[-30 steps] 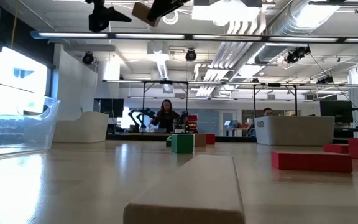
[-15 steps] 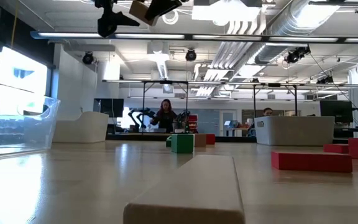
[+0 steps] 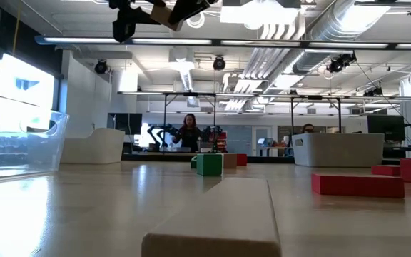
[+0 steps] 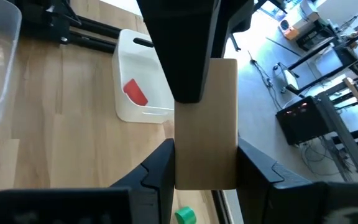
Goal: Sort & place blocks by color
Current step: Put the cream rectangle into the transparent bin
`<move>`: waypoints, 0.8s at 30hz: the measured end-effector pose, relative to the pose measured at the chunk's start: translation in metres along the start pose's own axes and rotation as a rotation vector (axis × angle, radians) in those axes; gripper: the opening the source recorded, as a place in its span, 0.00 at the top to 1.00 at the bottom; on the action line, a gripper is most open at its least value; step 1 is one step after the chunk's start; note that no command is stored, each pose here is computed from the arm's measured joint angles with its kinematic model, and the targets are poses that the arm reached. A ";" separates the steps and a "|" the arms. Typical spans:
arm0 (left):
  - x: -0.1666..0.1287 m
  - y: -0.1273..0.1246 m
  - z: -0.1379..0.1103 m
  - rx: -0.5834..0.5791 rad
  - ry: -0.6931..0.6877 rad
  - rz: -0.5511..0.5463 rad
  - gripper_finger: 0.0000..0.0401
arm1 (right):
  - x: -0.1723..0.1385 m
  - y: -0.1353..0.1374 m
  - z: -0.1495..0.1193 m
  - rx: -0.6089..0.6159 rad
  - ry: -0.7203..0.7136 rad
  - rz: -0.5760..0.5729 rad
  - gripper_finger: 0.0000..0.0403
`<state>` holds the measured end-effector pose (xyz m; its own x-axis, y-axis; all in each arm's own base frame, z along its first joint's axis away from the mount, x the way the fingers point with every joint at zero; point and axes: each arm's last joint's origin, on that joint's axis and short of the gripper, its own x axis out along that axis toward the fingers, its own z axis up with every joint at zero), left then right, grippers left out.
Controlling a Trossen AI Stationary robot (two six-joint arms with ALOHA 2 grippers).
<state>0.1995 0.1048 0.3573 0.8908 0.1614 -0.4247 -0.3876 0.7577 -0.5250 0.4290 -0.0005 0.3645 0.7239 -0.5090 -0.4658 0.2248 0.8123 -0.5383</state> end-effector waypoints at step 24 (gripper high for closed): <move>-0.005 0.000 -0.035 0.036 0.291 0.145 0.74 | -0.009 0.016 -0.004 0.106 0.060 0.060 0.44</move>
<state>0.1862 0.0820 0.3335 0.7199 0.0855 -0.6888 -0.4922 0.7626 -0.4198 0.4235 0.0157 0.3570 0.6984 -0.4724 -0.5376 0.2526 0.8656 -0.4324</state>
